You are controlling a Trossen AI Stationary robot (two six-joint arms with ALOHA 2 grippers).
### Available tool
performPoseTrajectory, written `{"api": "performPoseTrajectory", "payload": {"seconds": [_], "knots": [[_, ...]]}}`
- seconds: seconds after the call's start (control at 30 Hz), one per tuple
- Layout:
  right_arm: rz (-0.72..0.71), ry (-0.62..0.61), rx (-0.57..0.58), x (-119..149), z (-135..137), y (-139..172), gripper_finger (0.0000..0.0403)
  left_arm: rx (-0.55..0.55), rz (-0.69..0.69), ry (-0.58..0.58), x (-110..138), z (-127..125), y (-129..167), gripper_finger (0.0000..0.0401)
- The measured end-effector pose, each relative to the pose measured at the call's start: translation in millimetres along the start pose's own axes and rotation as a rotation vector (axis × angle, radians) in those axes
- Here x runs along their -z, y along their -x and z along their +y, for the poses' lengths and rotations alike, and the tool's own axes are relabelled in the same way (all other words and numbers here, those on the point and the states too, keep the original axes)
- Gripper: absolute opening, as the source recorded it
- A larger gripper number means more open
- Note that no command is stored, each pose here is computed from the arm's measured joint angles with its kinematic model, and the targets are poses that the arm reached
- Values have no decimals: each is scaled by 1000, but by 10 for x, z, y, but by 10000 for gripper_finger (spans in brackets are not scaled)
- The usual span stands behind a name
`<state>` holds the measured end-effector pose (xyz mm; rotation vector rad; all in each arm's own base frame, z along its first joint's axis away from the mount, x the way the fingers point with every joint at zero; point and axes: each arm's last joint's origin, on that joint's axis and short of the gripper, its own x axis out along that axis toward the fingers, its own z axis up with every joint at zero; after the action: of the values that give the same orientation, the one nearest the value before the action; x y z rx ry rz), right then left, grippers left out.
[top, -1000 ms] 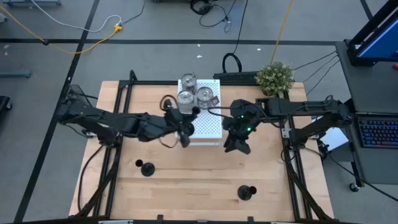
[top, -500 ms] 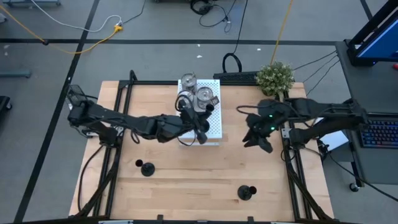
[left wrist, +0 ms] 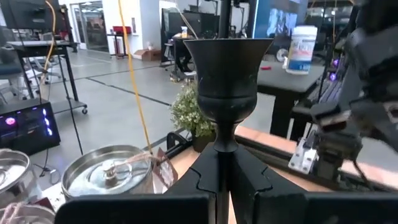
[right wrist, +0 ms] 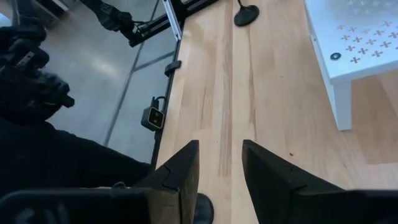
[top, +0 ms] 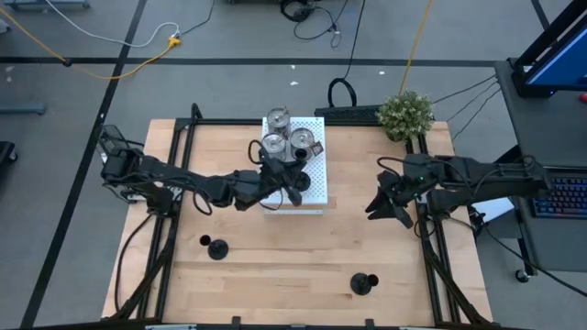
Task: Pick & Place candle stick holders
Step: Put the top black candle holder on the shelf
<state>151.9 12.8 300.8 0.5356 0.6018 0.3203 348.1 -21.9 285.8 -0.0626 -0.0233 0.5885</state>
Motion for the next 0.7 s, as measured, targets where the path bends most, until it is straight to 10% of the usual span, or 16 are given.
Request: {"api": "performPoseTrajectory", "payload": {"seconds": [0.7], "knots": [[-33, 15, -7, -5, -6, -11, 111, 4, 103, -109, 114, 358, -245, 14]]}}
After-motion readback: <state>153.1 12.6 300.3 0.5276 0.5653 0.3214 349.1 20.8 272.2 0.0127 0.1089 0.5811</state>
